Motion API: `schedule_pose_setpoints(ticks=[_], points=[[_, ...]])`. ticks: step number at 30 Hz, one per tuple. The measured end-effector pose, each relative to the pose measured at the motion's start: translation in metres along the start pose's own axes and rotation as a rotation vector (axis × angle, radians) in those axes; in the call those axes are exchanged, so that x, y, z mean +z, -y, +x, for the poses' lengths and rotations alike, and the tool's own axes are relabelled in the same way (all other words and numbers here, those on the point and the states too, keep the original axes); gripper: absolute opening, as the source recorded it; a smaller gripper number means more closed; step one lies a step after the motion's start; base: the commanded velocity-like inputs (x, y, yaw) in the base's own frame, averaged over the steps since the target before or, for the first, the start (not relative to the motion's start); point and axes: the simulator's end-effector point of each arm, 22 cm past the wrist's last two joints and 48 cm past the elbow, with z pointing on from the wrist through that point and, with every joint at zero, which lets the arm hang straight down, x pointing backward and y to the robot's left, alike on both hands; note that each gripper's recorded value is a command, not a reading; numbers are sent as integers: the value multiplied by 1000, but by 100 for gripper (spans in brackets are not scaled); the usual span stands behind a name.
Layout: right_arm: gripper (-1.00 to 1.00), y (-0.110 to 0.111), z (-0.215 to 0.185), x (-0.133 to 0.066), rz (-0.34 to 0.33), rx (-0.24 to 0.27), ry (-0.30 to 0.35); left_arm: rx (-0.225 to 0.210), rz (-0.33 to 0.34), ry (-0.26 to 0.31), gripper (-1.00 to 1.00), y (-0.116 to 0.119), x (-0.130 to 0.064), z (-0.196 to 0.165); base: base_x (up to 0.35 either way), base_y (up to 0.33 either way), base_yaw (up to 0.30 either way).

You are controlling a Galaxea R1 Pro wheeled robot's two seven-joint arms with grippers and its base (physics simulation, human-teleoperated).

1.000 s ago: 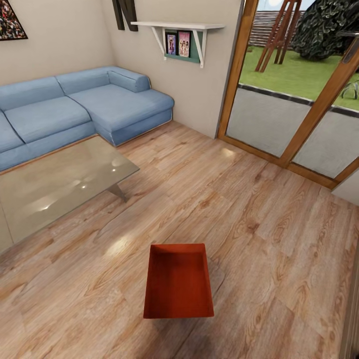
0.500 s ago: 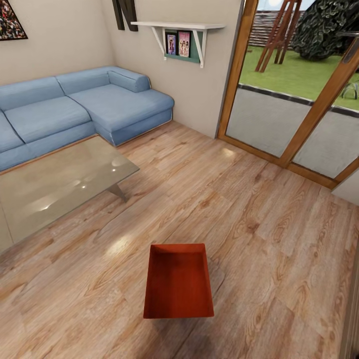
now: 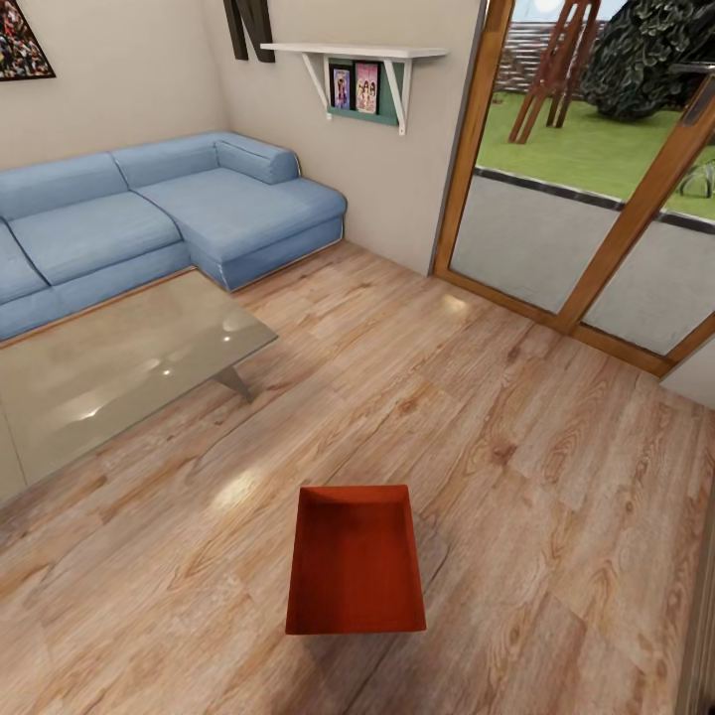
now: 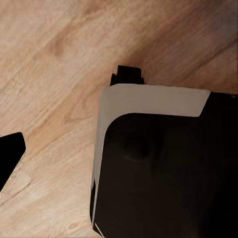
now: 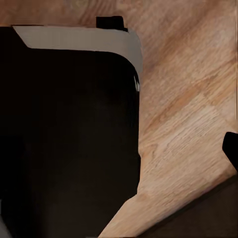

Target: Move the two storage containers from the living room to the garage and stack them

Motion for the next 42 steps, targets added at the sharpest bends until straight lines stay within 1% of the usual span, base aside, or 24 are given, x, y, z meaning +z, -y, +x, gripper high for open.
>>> schedule_pose_setpoints(ticks=[1,2,4,5,7,8,9,10,11,12,14,15,18,19,21,24,27,28,30,32,33,36,42], points=[[100,-1,-25,0,-2,1,26,1,7,26,100,3,-4,-21,0,0,0],[100,-1,-36,0,-2,3,37,1,8,23,100,4,-5,-23,0,0,0],[100,-2,-76,-1,-1,4,83,-2,12,15,100,6,-7,-30,0,0,0],[100,-1,-86,-2,1,6,95,-2,13,15,100,6,-7,-33,0,0,0],[100,-1,-138,-8,12,10,160,-3,19,55,100,13,-10,-67,0,0,0],[100,-2,-171,-13,22,14,200,-6,25,85,100,17,-13,-93,0,0,0],[100,-2,-183,-16,25,17,214,-7,27,97,100,19,-14,-103,0,0,0],[100,-3,-204,-21,29,18,238,-8,31,113,100,22,-16,-121,0,0,0],[100,-4,-215,-23,30,21,251,-8,33,119,100,23,-17,-129,0,0,0],[100,-10,-242,-31,28,22,282,-6,37,134,100,26,-21,-149,0,0,0],[100,-14,-258,-36,26,26,302,-5,40,147,100,29,-24,-162,0,0,0],[100,-19,-277,-43,27,28,327,-5,44,168,100,32,-28,-181,0,0,0],[100,-22,-322,-60,34,36,388,-4,56,214,100,41,-40,-225,0,0,0],[100,-23,-335,-66,36,34,407,-2,64,231,100,48,-44,-240,0,0,0],[100,-27,-353,-75,39,11,438,2,76,257,100,58,-52,-261,0,0,0],[100,-37,-371,-84,35,-13,471,6,93,284,100,72,-57,-276,0,0,0],[100,-46,-378,-89,25,-19,493,11,104,300,100,81,-60,-282,0,0,0],[100,-56,-381,-92,13,-21,505,13,107,306,100,84,-61,-285,0,0,0],[100,-68,-384,-95,-2,-24,517,17,109,313,100,87,-62,-289,0,0,0],[100,-90,-386,-100,-20,-28,533,40,100,326,100,89,-66,-299,0,0,0],[100,-94,-386,-101,-21,-28,537,48,95,327,100,89,-66,-300,0,0,0],[100,-98,-386,-102,-21,-26,544,57,91,324,100,91,-65,-300,0,0,0],[100,-100,-386,-102,-22,-24,544,54,90,324,100,91,-65,-300,0,0,0]])
